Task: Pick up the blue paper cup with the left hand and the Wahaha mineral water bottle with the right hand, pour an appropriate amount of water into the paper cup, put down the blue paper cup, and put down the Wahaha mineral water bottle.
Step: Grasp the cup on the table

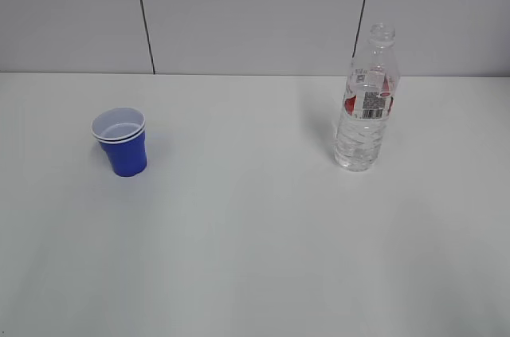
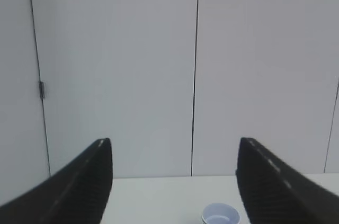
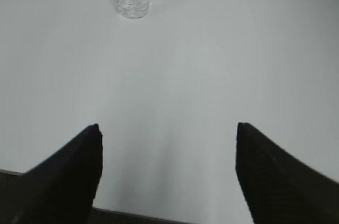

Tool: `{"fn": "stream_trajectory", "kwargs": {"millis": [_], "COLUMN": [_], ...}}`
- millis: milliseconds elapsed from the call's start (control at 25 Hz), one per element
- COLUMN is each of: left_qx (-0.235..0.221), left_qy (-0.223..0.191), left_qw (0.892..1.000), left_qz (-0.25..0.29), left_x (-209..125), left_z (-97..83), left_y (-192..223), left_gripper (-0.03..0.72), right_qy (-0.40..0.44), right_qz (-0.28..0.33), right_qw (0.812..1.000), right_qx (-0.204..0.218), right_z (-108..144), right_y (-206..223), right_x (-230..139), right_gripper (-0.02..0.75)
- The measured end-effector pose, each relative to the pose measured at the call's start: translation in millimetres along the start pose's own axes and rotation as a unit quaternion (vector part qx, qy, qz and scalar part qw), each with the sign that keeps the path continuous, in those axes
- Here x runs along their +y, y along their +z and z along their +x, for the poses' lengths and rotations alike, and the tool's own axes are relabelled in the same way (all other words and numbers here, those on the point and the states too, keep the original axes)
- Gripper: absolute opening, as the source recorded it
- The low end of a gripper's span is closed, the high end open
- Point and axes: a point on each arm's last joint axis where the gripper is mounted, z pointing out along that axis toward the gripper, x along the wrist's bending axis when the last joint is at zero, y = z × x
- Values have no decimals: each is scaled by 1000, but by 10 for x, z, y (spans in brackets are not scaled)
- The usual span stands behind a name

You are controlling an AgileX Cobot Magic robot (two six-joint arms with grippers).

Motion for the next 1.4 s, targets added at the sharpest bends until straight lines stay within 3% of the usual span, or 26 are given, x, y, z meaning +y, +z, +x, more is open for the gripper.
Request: {"fn": "stream_trajectory", "kwargs": {"millis": [280,640,800,1000,1400], "left_qx": [1,1,2,3,0], "left_qy": [9,-7,-7,-5,-4], "left_qw": [999,1000,1000,1000,1000], "left_qz": [-49,-6,-3,8,16], "left_x": [-53,-127,-136,-161,-193], "left_z": [12,16,18,20,16], "left_y": [249,665,756,823,961], "left_gripper": [552,550,543,532,525], "right_qy": [0,1,10,16,-30], "right_qz": [0,-14,-133,-302,-400], "right_qw": [1000,1000,991,952,912], "right_qx": [0,-1,-8,-38,-90], "right_z": [0,-1,-18,-74,-172], "right_y": [0,-10,-67,-163,-86], "right_x": [0,28,251,520,870], "right_gripper": [587,587,587,587,587]}}
